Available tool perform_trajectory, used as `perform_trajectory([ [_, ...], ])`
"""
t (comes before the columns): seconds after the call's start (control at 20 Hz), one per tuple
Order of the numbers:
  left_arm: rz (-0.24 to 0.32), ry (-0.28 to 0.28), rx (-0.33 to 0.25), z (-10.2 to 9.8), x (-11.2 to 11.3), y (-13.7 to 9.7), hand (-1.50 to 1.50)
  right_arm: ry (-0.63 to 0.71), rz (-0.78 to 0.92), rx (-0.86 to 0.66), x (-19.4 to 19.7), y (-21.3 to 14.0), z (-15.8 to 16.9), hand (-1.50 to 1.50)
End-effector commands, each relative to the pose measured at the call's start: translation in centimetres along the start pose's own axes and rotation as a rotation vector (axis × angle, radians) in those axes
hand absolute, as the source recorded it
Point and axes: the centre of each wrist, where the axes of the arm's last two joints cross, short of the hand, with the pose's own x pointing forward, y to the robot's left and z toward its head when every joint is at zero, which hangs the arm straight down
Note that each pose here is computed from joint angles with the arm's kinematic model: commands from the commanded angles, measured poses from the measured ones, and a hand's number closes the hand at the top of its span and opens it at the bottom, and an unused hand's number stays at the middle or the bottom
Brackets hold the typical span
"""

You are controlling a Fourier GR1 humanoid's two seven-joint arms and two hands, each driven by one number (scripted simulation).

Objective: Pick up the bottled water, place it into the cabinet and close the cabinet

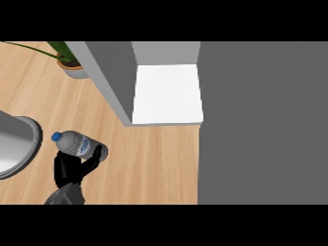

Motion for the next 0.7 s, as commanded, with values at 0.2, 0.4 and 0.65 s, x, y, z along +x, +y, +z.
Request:
perform_trajectory([
  [0.2, 0.056, 0.014, -0.137, 2.5, -1.6, -0.4, 1.5, -0.047, 0.005, -0.002, 2.8, -0.4, 0.0, -1.5],
  [0.4, 0.082, 0.062, -0.277, 4.0, -2.5, -2.3, 1.5, -0.05, -0.026, 0.007, 1.6, 0.4, -0.3, -1.5],
  [0.65, 0.105, 0.073, -0.352, 1.1, -1.2, -5.1, 1.5, -0.036, -0.009, 0.0, 3.0, 0.4, -0.2, -1.5],
])
